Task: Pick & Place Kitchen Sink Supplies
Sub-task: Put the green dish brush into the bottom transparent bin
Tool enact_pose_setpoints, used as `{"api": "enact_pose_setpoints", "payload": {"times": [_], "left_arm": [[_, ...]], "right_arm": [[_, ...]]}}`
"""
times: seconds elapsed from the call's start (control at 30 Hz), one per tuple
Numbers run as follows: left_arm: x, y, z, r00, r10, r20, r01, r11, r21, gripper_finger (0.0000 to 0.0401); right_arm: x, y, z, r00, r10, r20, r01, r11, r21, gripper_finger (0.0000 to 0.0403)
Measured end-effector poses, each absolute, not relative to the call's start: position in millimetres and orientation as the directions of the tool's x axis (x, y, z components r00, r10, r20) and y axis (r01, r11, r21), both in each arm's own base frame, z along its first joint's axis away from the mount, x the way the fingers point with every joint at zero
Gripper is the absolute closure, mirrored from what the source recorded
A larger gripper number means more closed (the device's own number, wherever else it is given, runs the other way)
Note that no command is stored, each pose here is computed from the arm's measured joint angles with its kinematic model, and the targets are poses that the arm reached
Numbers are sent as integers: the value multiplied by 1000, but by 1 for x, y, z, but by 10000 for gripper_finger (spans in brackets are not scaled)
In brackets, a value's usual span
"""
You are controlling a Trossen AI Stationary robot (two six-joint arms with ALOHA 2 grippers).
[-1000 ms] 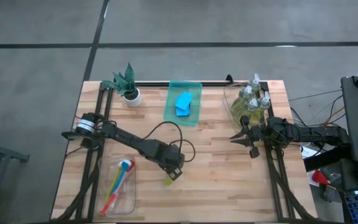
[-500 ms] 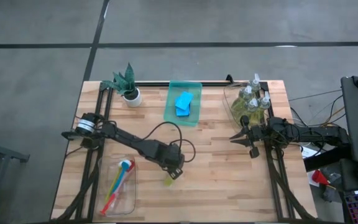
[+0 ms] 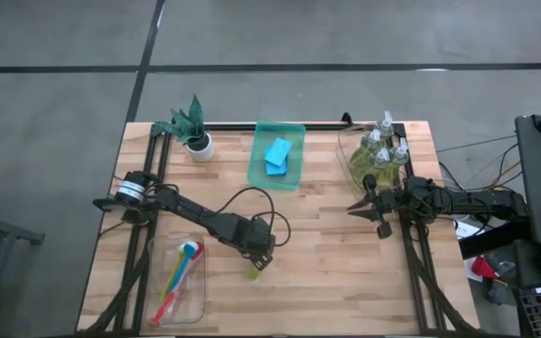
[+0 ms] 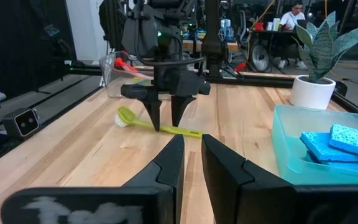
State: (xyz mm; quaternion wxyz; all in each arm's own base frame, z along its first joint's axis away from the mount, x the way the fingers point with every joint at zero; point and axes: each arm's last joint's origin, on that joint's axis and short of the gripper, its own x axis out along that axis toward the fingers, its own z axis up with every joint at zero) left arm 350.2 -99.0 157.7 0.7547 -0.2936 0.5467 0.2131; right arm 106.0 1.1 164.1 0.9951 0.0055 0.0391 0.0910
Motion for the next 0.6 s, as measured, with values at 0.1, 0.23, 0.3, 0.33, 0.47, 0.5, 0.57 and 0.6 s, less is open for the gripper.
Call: {"api": "enact_pose_setpoints", "payload": {"times": [0.1,0.23,0.3,0.33,0.47,0.5,0.57,0.6], "left_arm": [[350,-99,158,307,2,-952,-597,779,-191,188],[348,-98,157,294,5,-956,-558,813,-168,215],[348,-98,156,291,5,-957,-538,828,-160,237],[347,-98,156,289,5,-957,-530,834,-155,250],[346,-98,155,283,7,-959,-480,867,-135,304],[347,-98,155,286,6,-958,-473,871,-136,317],[347,-98,155,287,5,-958,-471,872,-137,340],[347,-98,155,287,5,-958,-471,872,-137,348]], "right_arm": [[106,1,164,980,181,-77,-181,983,18,351],[106,1,164,980,181,-77,-181,983,18,351],[106,1,164,980,181,-77,-181,983,18,351],[106,1,164,980,181,-77,-181,983,18,351],[106,1,164,980,181,-77,-181,983,18,351],[106,1,164,980,181,-77,-181,983,18,351],[106,1,164,980,181,-77,-181,983,18,351],[106,1,164,980,181,-77,-181,983,18,351]]}}
